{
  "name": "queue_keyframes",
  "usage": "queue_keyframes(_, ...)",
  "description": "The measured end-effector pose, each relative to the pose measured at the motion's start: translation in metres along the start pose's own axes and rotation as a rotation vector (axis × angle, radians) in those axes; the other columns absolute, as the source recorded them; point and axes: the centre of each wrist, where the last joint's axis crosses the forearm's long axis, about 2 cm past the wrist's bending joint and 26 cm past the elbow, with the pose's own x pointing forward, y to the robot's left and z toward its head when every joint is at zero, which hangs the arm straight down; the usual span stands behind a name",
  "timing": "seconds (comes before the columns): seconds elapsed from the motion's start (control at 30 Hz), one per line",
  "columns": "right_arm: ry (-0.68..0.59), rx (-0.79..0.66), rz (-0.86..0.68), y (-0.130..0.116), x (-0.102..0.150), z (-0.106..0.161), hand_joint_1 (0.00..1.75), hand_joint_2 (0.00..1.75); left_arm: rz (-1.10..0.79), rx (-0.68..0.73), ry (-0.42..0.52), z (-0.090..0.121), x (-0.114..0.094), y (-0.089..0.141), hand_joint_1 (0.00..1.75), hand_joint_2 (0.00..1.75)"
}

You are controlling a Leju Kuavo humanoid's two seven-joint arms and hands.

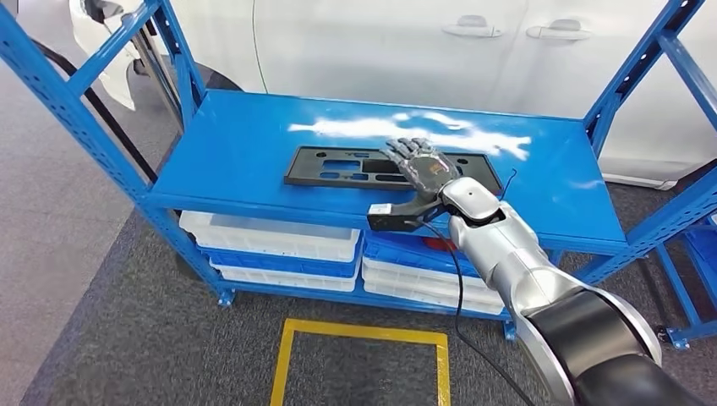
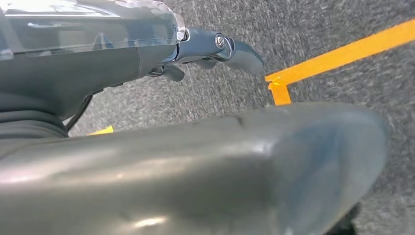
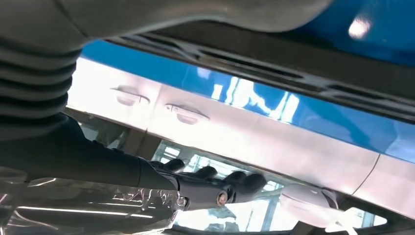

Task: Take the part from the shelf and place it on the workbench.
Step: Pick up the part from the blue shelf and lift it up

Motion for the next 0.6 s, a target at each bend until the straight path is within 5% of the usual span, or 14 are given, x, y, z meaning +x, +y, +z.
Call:
queue_keyframes(0.43,0.042,0.029,0.047,0.0068,0.0048,0.0019,0.00,1.75,0.001,-0.002,-0.008,0.0001,0.0003,-0.0006,0.00,0.00)
queue_keyframes(0.6,0.178,0.083,0.133,0.0006,0.0049,-0.0024,0.00,1.75,0.006,0.000,-0.012,0.0005,-0.0008,-0.0013,0.00,0.00)
